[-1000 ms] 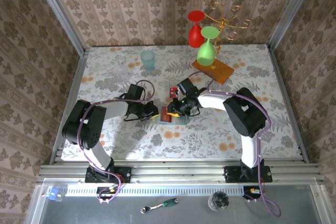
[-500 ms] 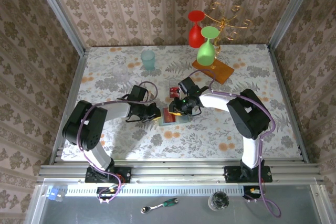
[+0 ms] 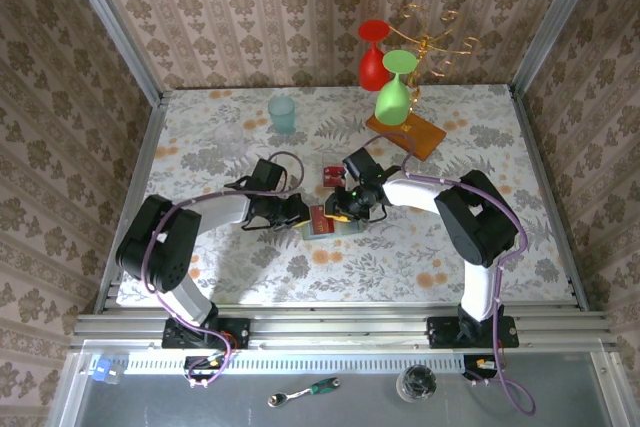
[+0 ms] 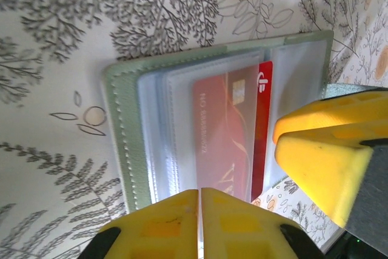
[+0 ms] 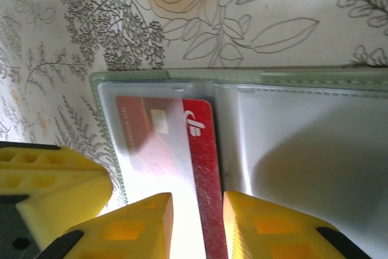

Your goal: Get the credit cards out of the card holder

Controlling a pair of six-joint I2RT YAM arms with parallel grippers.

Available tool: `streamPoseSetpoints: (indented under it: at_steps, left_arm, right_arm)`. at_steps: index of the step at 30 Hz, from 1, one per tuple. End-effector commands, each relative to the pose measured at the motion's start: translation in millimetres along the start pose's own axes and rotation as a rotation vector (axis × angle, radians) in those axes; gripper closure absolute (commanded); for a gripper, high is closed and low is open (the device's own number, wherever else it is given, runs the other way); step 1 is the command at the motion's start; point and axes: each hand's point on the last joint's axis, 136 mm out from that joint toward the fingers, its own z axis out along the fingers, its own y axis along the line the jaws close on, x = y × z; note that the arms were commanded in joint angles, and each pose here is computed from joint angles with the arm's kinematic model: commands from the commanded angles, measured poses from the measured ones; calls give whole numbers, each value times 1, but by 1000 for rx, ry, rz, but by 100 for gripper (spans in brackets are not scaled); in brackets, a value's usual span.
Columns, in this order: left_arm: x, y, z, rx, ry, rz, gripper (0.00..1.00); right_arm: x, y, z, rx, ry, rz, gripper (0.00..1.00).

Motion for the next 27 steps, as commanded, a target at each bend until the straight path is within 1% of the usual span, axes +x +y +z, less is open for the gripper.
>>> streamPoseSetpoints:
  at_steps: [1, 11, 17, 23, 27]
  left_arm:
    - [-1, 0, 7, 7, 14, -17, 88]
    - [-4, 17, 9, -40, 17, -19, 88]
    - [-8, 18, 7, -28, 16, -20, 88]
    - [-5, 19, 8, -26, 21, -22, 89]
    - [-3, 21, 9, -29, 25, -29, 89]
  right_arm:
    - [-1, -8, -9, 35, -25, 1, 69]
    - [7, -20, -10, 62, -18, 35, 68]
    - [12, -12, -10, 22, -9, 46, 68]
    - [1, 5, -19, -14, -41, 14, 68]
    - [-4, 17, -16, -56, -29, 3, 69]
